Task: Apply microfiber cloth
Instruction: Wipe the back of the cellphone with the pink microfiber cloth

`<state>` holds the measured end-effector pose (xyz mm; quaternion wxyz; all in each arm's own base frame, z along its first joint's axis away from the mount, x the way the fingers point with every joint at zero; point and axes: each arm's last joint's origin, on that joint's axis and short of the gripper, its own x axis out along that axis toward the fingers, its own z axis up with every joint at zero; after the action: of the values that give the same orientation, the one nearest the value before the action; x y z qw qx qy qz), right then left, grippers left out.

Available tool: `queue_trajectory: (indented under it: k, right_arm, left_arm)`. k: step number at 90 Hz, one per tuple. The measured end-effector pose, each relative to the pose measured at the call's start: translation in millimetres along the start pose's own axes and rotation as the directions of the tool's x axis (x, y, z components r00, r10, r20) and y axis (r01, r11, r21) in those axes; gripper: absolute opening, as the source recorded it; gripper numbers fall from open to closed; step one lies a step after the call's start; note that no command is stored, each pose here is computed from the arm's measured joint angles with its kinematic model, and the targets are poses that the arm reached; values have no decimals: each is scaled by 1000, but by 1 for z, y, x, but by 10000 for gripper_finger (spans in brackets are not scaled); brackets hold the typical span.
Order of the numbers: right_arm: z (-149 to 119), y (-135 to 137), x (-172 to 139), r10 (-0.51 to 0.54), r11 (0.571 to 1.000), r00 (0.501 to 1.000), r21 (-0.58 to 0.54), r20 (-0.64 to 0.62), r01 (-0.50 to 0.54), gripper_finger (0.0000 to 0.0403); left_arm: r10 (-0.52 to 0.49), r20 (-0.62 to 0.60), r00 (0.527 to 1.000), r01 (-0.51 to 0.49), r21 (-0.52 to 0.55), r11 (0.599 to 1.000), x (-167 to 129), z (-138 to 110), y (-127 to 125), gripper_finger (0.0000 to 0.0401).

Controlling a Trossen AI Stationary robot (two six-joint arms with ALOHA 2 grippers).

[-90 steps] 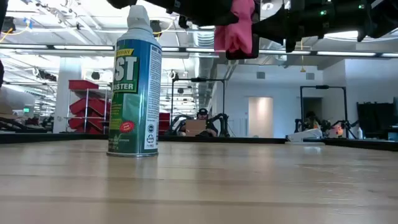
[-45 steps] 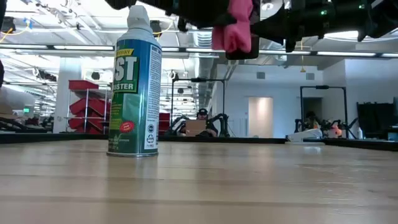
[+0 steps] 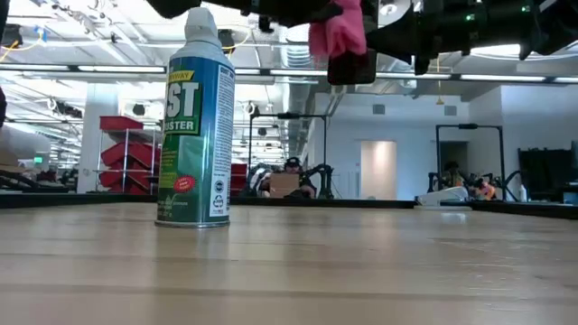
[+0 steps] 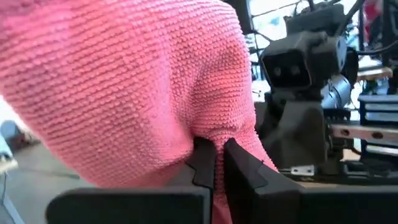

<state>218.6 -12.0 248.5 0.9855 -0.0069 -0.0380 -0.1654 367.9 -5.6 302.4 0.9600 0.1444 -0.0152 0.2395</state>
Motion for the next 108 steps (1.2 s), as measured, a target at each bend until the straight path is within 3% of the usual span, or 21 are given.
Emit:
queue_trajectory:
  k: [23,40,58,77,88,108]
  right_arm:
    - [2,-1,-2,1,1000,1000,0,2,-1,16]
    - [5,-2,-6,7,1000,1000,-3,-7,-7,16]
    - [6,-5,-13,0,1000,998,-19,-57,-1,16]
    - [6,-9,-23,-35,999,993,-16,-113,33,16]
    - [8,-10,-27,-46,999,992,-19,-121,44,16]
    - [8,-11,-28,-49,999,991,-19,-126,47,16]
  left_arm:
    - [-14,-81,997,27,153,988,-14,32,27,0]
    - [-26,-128,991,50,185,982,-55,64,62,0]
    - [14,-296,955,45,191,981,-109,74,99,0]
    - [9,-547,837,65,116,991,-143,51,112,0]
    - [26,-685,728,57,99,993,-154,25,110,0]
    - [6,-803,596,50,45,998,-165,-25,98,0]
